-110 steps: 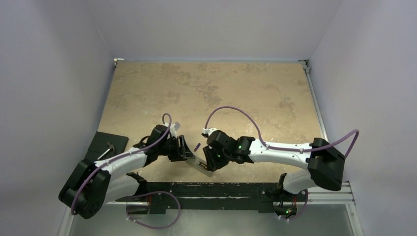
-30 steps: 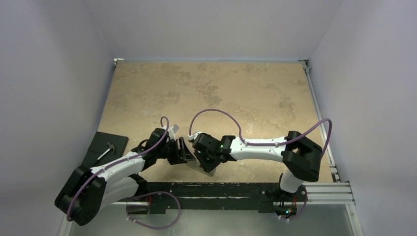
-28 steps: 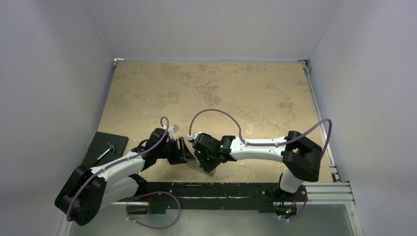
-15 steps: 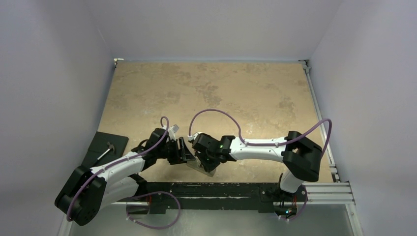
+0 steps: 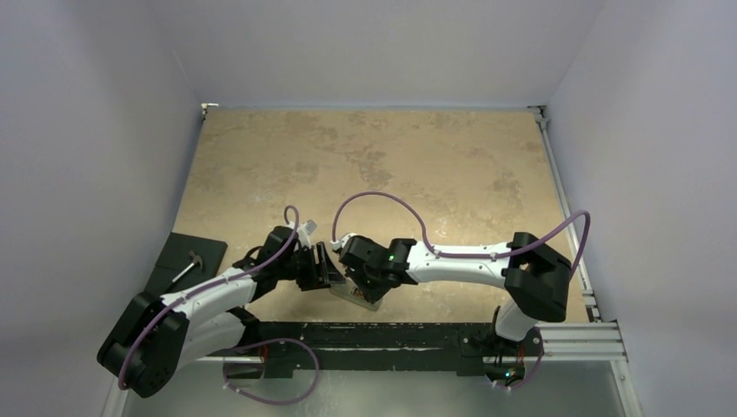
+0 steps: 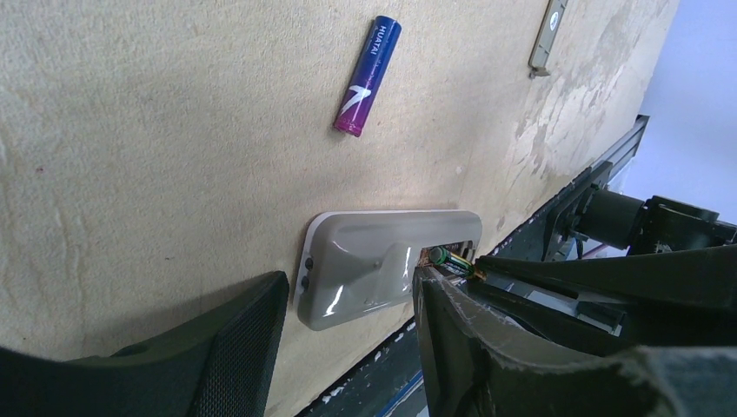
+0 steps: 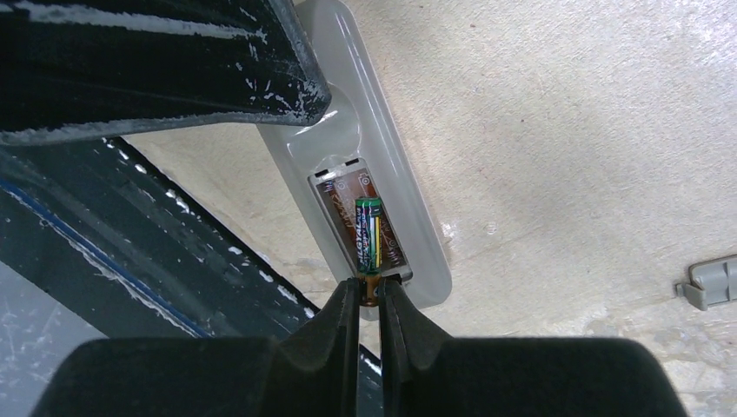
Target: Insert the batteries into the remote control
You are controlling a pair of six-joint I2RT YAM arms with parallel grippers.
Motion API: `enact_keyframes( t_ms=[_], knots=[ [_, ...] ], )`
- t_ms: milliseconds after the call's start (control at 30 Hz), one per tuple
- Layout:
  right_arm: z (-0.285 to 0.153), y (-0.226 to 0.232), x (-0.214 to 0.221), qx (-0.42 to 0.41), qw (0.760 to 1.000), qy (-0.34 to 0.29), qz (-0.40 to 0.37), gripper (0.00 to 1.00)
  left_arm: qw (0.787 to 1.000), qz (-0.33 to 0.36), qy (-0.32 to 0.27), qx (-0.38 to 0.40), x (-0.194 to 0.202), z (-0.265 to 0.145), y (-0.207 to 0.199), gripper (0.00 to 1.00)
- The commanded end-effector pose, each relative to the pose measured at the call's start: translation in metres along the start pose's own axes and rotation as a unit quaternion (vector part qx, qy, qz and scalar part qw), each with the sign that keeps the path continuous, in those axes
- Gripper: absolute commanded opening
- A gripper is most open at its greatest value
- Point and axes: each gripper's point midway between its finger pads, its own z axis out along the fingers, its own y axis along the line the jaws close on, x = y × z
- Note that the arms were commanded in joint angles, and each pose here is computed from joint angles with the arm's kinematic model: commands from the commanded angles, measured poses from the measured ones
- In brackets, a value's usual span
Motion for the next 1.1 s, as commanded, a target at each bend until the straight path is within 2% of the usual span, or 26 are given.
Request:
enact_keyframes(
  t_ms=[0, 600, 1067],
  knots=[
    [-0.012, 0.000, -0.007, -0.002, 0.999, -0.015, -0.031, 0.10, 1.000, 0.007, -0.004, -0.014, -0.002, 0.002, 0.005, 0.55],
    [-0.010, 0.020, -0.009, -0.034, 0.996, -0.004, -0.082, 0.12, 1.000, 0.007, 0.000, -0.019, -0.003, 0.004, 0.006, 0.56],
    [-0.010, 0.008, -0.010, 0.011, 0.996, -0.001, -0.093, 0.13, 1.000, 0.008, 0.001, -0.018, -0.002, 0.004, 0.006, 0.56]
  ],
)
